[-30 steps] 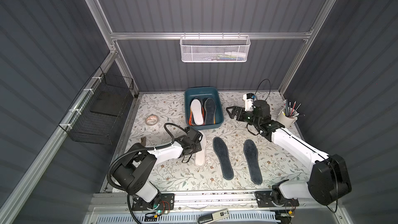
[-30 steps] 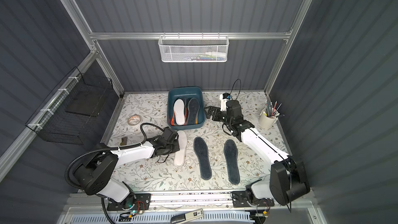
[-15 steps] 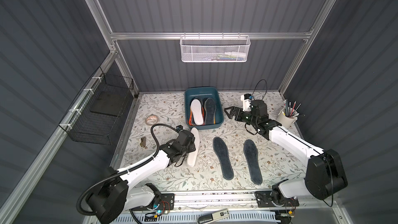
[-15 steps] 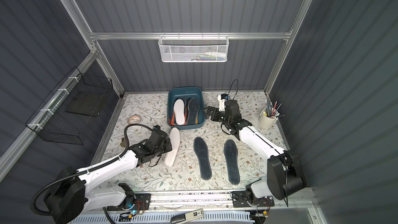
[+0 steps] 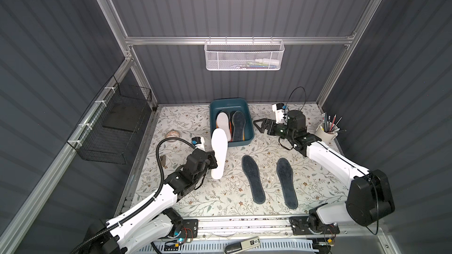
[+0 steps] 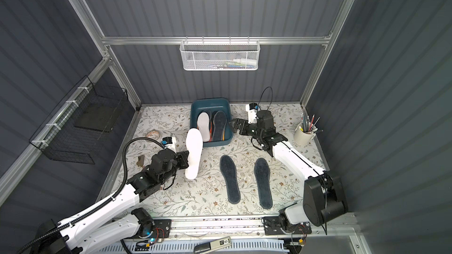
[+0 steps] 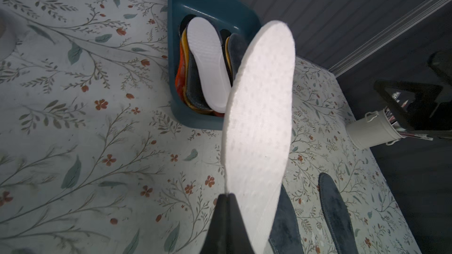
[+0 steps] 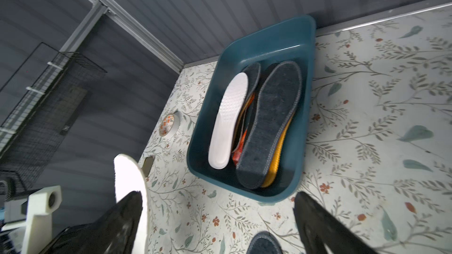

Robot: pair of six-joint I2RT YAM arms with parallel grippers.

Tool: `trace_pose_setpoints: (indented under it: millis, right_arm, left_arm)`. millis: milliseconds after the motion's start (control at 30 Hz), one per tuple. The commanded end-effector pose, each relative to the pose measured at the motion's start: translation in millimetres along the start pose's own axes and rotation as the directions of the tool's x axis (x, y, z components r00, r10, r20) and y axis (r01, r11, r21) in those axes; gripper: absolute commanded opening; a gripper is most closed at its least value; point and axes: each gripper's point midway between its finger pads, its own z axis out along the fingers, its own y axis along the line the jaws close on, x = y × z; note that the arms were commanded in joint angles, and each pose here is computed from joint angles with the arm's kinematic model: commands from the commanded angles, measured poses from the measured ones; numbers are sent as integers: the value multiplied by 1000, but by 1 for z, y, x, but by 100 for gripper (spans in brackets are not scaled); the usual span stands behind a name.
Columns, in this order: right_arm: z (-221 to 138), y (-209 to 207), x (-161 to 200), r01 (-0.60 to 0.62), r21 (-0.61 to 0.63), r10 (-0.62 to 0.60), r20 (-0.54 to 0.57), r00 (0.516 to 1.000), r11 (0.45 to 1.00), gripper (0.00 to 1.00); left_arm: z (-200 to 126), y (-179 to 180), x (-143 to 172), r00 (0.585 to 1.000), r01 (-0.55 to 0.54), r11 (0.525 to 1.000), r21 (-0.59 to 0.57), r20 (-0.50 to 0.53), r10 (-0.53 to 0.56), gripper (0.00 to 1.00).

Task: Put the insoles into the storage box
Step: Pick up the insole from the center of the board, then place the insole in the storage box.

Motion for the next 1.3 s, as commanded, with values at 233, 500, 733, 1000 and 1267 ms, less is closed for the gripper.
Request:
trace_pose_setpoints:
  millis: [233, 500, 733, 1000, 1267]
  right_arm:
    - [8, 54, 21, -22, -270, 6, -61, 998, 963, 92]
    - [30, 74, 44, -92, -336, 49, -136, 990, 937, 66]
    - [43, 85, 66, -139, -354, 71, -198, 978, 925, 51]
    - [53, 100, 82, -170, -388, 73, -254, 964, 906, 25]
    - [57, 97, 79, -165, -351, 75, -258, 963, 922, 0]
  left_arm:
    - [31, -45, -55, 992, 46, 962, 269, 101, -76, 0]
    - [40, -54, -59, 990, 70, 947, 314, 96, -105, 0]
    - [38, -56, -61, 990, 68, 944, 323, 92, -103, 0]
    - [38, -58, -61, 990, 77, 939, 335, 85, -112, 0]
    - [38, -59, -62, 991, 71, 939, 336, 79, -103, 0]
